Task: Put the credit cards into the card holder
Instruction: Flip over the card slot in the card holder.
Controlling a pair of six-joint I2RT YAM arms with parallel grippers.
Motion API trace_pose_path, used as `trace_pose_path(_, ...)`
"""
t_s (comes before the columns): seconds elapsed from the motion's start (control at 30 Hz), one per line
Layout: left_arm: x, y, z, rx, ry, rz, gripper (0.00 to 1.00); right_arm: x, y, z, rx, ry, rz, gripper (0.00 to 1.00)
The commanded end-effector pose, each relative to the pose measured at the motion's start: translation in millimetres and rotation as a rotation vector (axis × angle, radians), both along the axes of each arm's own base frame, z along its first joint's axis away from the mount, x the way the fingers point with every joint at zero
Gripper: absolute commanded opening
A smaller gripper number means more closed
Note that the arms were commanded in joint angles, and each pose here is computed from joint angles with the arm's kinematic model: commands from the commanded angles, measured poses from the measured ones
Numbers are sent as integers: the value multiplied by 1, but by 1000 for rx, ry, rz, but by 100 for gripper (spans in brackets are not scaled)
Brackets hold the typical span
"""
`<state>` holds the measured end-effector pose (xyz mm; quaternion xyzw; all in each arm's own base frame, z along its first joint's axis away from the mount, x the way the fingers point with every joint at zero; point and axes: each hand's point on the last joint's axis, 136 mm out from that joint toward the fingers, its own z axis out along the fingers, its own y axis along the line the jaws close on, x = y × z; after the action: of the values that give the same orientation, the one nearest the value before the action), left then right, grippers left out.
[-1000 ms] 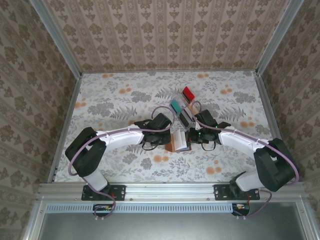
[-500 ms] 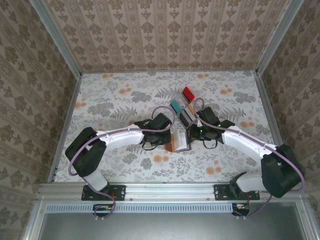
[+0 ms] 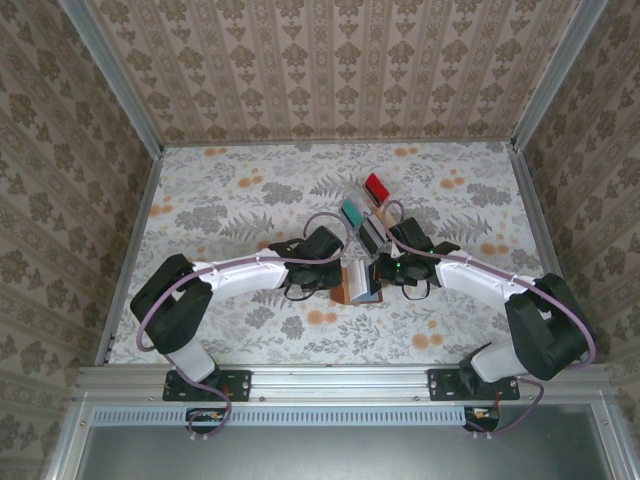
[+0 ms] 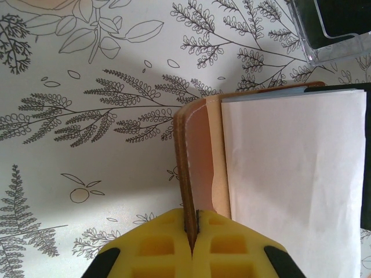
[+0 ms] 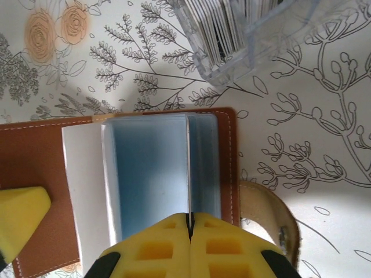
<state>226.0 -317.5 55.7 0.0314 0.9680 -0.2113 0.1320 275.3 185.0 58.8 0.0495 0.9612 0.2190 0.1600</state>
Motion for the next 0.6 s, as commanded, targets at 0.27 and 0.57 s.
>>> trace_pose_path(0.27,-6,-2,-9,31,20,-32,0,-2,12,40,79,-44,19,0)
trace_pose_path(0.57,-4,-8,-7,-1,9,-34,0,-1,40,43,172,-22,60,0)
